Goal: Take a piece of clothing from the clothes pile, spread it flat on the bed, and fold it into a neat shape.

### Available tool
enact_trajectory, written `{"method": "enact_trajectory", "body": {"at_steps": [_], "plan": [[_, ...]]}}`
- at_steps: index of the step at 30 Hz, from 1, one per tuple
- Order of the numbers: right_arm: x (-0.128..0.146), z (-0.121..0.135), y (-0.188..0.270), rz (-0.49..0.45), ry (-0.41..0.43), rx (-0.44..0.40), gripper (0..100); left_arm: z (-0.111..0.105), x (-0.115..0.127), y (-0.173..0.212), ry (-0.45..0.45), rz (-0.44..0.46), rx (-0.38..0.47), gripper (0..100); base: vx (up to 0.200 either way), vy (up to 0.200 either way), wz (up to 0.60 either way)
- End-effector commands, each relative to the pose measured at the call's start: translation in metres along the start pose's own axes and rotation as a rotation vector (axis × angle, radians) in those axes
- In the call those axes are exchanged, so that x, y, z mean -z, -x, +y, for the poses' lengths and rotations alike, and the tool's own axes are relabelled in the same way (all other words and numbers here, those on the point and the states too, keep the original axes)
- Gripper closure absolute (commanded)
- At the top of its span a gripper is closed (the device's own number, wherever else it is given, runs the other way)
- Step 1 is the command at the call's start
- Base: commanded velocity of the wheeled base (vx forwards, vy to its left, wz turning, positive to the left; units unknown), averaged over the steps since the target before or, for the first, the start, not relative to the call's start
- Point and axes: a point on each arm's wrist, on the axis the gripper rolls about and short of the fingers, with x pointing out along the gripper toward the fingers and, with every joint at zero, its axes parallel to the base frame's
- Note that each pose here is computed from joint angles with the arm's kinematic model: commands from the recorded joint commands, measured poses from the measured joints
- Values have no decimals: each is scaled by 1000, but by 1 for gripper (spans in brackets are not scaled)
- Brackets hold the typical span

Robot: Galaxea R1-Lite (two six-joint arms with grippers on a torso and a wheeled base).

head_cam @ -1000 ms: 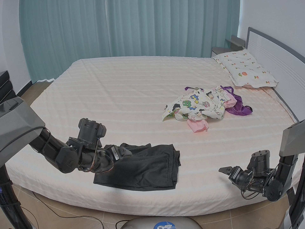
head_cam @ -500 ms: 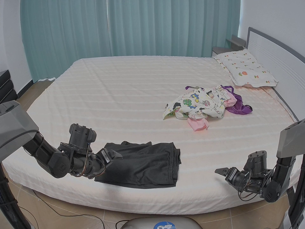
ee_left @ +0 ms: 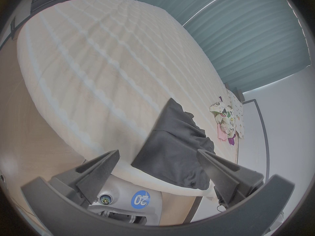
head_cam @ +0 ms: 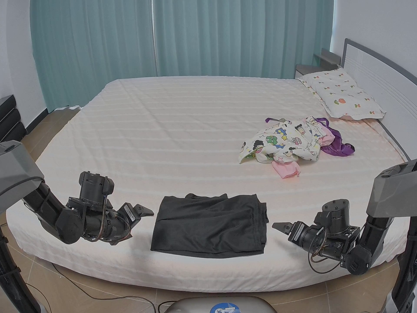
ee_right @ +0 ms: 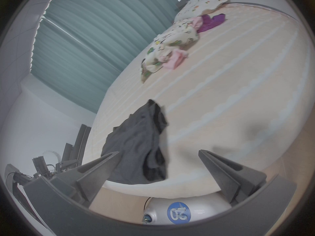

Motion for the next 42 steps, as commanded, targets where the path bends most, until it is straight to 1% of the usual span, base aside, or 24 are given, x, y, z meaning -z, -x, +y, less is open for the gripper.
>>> {"method": "enact_trajectory", "body": {"at_steps": [1,3,8,19,21,22,23,24,25,31,34,38,42], "plan": [[4,1,-9,15,19,-5,0,3,-3,0,12,-4,-4,0,0,200,0],[3,2,-15,13,41,-12,0,4,-3,-1,11,-4,-7,0,0,100,0],[7,-6,-21,25,86,10,0,4,-2,-1,12,0,-8,0,0,0,0],[9,-10,-24,29,96,30,0,6,-2,-3,15,5,-16,0,0,0,0],[11,-14,-23,40,129,46,0,6,-2,-4,15,5,-16,0,0,0,0],[11,-14,-23,40,129,46,0,6,-2,-4,15,5,-16,0,0,0,0],[15,-19,-21,57,158,62,0,6,-2,-4,15,5,-16,0,0,0,0],[15,-20,-21,56,161,63,0,6,-2,-4,15,5,-16,0,0,0,0],[14,-19,-21,45,166,63,100,6,-2,-4,15,4,-14,0,0,0,0],[12,-24,-8,12,169,72,100,6,-2,-4,15,5,-16,0,0,0,0],[12,-27,-4,14,177,80,100,6,-2,-5,15,7,-18,0,0,0,0],[13,-39,6,26,217,119,100,7,-1,-6,17,11,-23,0,0,0,0],[14,-44,12,37,237,130,100,8,-1,-7,17,12,-27,0,0,0,0]]}}
